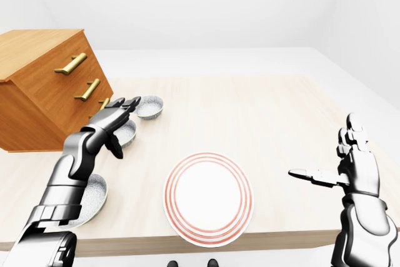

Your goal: Put the bowl in the middle on the plate.

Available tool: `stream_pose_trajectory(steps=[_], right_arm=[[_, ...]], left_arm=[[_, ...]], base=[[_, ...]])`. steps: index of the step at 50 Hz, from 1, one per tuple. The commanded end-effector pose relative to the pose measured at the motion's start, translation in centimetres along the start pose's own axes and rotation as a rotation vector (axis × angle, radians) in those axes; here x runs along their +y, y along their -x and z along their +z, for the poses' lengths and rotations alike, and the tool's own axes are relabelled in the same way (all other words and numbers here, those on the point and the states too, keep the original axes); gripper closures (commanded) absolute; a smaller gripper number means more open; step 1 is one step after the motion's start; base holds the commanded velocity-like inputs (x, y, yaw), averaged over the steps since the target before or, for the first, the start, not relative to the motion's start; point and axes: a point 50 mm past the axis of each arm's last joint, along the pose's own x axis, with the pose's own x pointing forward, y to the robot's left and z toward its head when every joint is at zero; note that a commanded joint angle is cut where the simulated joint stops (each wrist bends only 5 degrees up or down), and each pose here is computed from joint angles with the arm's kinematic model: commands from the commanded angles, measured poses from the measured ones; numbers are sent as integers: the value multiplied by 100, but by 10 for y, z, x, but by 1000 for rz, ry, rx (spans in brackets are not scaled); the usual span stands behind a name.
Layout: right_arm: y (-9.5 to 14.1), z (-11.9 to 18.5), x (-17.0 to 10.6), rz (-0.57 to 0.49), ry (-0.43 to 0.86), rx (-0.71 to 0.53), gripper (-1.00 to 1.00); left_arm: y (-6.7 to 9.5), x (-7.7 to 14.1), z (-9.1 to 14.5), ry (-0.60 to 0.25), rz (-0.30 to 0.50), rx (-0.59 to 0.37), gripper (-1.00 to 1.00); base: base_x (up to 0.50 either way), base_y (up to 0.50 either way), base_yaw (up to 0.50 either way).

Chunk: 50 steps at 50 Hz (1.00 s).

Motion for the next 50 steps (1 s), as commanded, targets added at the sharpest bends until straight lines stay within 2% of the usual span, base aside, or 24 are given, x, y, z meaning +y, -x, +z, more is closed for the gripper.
stream_pose_trajectory(steps=[1, 13, 21, 50], right_arm=[[1, 4, -1, -1, 6, -18, -100], [0, 0, 0, 0, 1, 2, -100], [1, 2, -1, -2, 2, -7, -100], [0, 2, 0, -3, 5, -6, -100]], left_arm=[[-3, -1, -3, -35, 8, 25, -100], [-2, -8, -5, -56, -9, 39, -100], [-4, -3, -4, -74, -9, 43, -100], [-11, -9, -15, -102, -24, 88, -100]], base=[[0, 0, 0], [0, 0, 0], [0, 0, 0], [0, 0, 0]])
